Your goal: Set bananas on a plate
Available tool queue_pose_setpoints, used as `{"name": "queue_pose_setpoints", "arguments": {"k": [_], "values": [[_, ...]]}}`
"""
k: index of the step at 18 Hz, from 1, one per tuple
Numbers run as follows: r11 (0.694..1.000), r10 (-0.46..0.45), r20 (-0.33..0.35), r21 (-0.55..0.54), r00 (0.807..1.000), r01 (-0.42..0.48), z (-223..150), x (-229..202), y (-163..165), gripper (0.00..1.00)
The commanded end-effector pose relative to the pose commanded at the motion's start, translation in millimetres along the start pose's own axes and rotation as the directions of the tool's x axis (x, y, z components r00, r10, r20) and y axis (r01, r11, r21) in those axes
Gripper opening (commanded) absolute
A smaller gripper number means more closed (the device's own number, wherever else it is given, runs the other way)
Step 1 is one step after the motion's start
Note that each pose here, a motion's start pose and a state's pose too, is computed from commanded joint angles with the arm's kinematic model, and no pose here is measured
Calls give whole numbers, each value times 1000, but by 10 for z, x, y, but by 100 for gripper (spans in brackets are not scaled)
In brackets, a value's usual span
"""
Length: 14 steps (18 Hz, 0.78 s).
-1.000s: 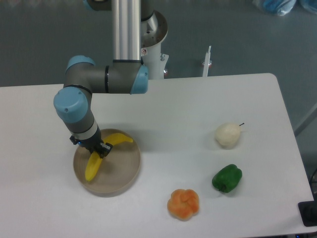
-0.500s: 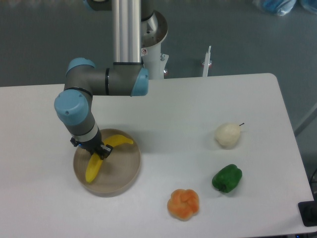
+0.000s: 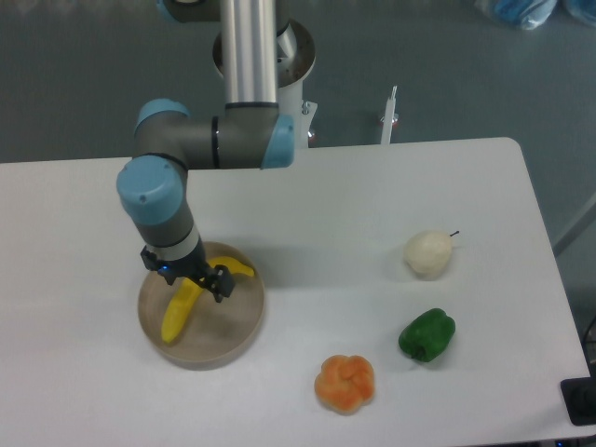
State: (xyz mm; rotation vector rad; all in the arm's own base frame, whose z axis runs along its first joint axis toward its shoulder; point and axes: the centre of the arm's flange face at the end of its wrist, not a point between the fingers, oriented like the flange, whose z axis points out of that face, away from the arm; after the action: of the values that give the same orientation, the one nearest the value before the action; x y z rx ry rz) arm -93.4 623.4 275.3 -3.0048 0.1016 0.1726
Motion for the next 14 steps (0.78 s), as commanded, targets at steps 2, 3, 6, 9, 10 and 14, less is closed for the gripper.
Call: {"name": "queue_pose_setpoints", "arguments": {"k": [2,3,6,9,10,14], "values": [[999,-38,18,23,999,38,-111,-295,-30,100],[998,-54,27,33,998,53,-154,-474,-16,100],[997,-53,62,65,997,49,-340,-976,25,100],[997,-20,92,78,996,13,-469,-1358,113,100],[997,2,100,72,995,-9,-467,-1497,172,100],[991,123,142,31,982,-129,-511,-1943,422,100]]}}
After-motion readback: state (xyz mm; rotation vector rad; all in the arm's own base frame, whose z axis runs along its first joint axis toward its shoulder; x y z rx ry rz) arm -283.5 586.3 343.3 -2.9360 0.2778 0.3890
